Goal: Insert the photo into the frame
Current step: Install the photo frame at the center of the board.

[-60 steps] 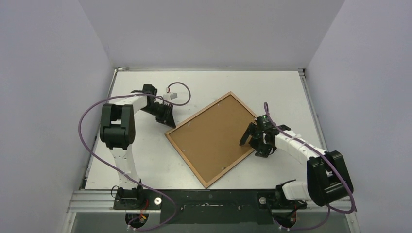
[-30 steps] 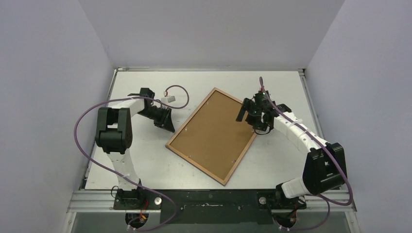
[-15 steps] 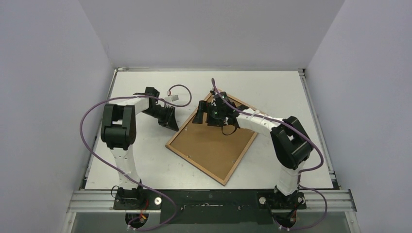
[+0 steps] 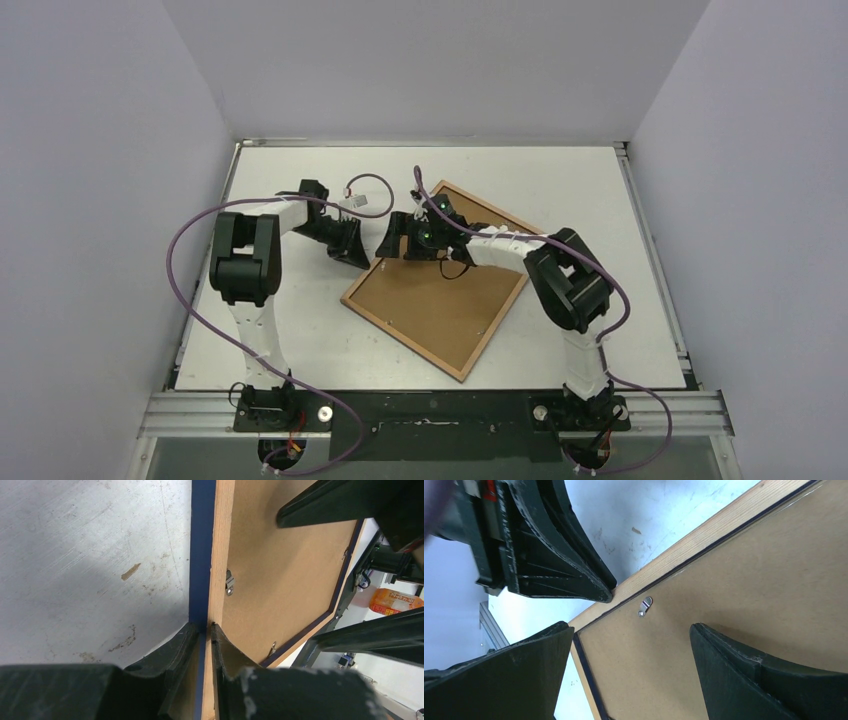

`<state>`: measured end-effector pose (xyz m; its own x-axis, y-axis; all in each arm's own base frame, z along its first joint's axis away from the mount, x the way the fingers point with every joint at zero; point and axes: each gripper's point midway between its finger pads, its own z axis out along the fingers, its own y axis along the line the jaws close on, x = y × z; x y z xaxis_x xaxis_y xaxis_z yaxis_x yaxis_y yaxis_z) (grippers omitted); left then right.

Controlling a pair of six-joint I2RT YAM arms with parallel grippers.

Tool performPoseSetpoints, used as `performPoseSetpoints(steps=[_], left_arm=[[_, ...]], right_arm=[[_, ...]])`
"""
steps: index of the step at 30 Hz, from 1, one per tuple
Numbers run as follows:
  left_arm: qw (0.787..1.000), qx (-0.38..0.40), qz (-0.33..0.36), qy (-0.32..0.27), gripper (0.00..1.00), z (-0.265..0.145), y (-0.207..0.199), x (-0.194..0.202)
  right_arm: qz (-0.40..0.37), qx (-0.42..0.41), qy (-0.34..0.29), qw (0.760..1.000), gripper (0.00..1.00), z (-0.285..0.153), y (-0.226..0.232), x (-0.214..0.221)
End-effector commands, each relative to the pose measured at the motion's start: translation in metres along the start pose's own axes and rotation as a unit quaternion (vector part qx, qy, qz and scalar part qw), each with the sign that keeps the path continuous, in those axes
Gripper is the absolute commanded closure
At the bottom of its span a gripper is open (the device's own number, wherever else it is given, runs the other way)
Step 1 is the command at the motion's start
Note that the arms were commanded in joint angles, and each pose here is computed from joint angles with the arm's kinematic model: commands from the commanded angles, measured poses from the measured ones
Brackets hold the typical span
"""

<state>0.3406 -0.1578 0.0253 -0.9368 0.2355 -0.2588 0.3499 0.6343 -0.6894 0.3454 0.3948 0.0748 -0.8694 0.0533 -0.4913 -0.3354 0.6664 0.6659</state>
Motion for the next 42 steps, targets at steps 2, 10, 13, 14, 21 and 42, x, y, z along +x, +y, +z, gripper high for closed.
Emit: performPoseSetpoints(steps=[2, 10, 13, 14, 21, 42], left_arm=[[1.0, 0.004, 0.011, -0.012, 0.86, 0.005, 0.004, -0.01], [1.0, -0.005, 0.005, -0.009, 0.87, 0.006, 0.007, -0.008], [1.0, -0.006, -0.004, -0.001, 0.88, 0.008, 0.01, -0.006], [1.0, -0.008, -0.005, 0.0, 0.88, 0.009, 0.011, -0.005], [1.0, -0.01, -0.006, 0.002, 0.88, 0.009, 0.012, -0.003], [1.0, -0.011, -0.005, 0.009, 0.92, 0.011, 0.013, 0.005]], right_arm=[[-0.036, -0.054, -0.027, 0.998, 0.1, 0.01, 0.033, -0.018], [-0.037, -0.061, -0.009, 0.997, 0.1, 0.029, 0.039, -0.01], [-0.033, -0.06, -0.005, 0.998, 0.1, 0.033, 0.038, -0.005], [-0.032, -0.06, -0.003, 0.998, 0.1, 0.035, 0.038, -0.004], [-0.025, -0.052, 0.009, 0.998, 0.1, 0.038, 0.032, 0.008], [-0.012, -0.078, 0.01, 0.997, 0.1, 0.038, 0.047, 0.022]])
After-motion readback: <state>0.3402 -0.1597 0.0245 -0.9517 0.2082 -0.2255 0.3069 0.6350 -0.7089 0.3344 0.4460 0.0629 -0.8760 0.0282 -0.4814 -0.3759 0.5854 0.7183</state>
